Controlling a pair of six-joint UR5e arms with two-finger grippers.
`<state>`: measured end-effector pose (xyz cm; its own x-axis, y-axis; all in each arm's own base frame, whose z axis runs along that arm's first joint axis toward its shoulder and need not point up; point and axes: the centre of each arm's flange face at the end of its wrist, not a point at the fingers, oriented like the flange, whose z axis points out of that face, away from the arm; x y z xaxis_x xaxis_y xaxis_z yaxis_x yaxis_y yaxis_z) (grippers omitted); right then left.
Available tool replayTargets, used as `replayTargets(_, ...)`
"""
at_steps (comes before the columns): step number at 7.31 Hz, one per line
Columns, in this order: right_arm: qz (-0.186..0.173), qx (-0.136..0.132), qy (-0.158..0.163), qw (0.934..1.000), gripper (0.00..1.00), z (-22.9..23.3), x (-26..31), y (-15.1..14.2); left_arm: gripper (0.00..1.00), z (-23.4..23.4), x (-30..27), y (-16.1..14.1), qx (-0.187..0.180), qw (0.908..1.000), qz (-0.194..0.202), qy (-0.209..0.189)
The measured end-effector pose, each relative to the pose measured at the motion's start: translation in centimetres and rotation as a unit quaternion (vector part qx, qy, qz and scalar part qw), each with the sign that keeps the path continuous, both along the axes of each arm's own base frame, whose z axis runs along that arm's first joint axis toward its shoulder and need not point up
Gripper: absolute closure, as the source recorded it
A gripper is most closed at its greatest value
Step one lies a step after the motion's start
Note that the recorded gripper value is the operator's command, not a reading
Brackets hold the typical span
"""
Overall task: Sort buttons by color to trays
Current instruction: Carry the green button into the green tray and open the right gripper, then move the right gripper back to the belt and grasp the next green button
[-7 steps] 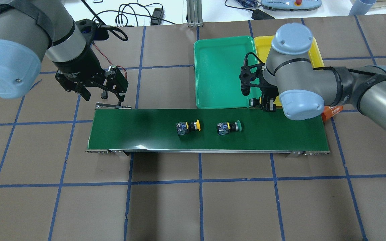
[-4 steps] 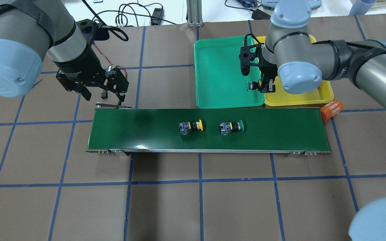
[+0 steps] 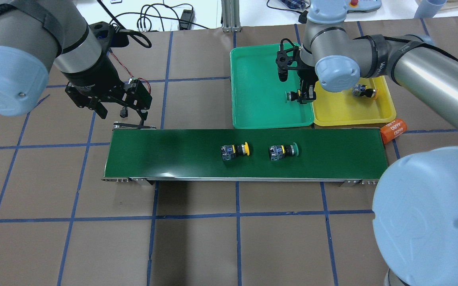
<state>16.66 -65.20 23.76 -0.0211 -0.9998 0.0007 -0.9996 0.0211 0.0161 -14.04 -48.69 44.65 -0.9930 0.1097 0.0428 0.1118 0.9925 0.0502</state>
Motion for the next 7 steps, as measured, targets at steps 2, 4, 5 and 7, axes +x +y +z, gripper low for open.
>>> replayTargets(2, 0.000, 0.005, -0.009, 0.9999, 0.00, -0.5, 0.3, 0.0, 0.00, 0.2, 0.0, 0.0, -0.002, 1.0000, -0.001, 0.000)
replayTargets(4, 0.001, 0.006, -0.011, 0.9999, 0.00, 0.4, -0.1, 0.6, 0.00, 0.7, 0.0, -0.1, -0.007, 1.0000, -0.001, 0.000)
replayTargets(5, 0.018, 0.007, -0.007, 0.9998, 0.00, 1.8, -0.6, 2.0, 0.00, 0.8, 0.0, -0.2, -0.008, 1.0000, 0.000, 0.000)
replayTargets(7, 0.048, 0.009, 0.000, 0.9988, 0.00, 4.1, -2.4, 7.6, 0.00, 0.9, 0.0, -0.2, -0.009, 1.0000, 0.000, 0.000)
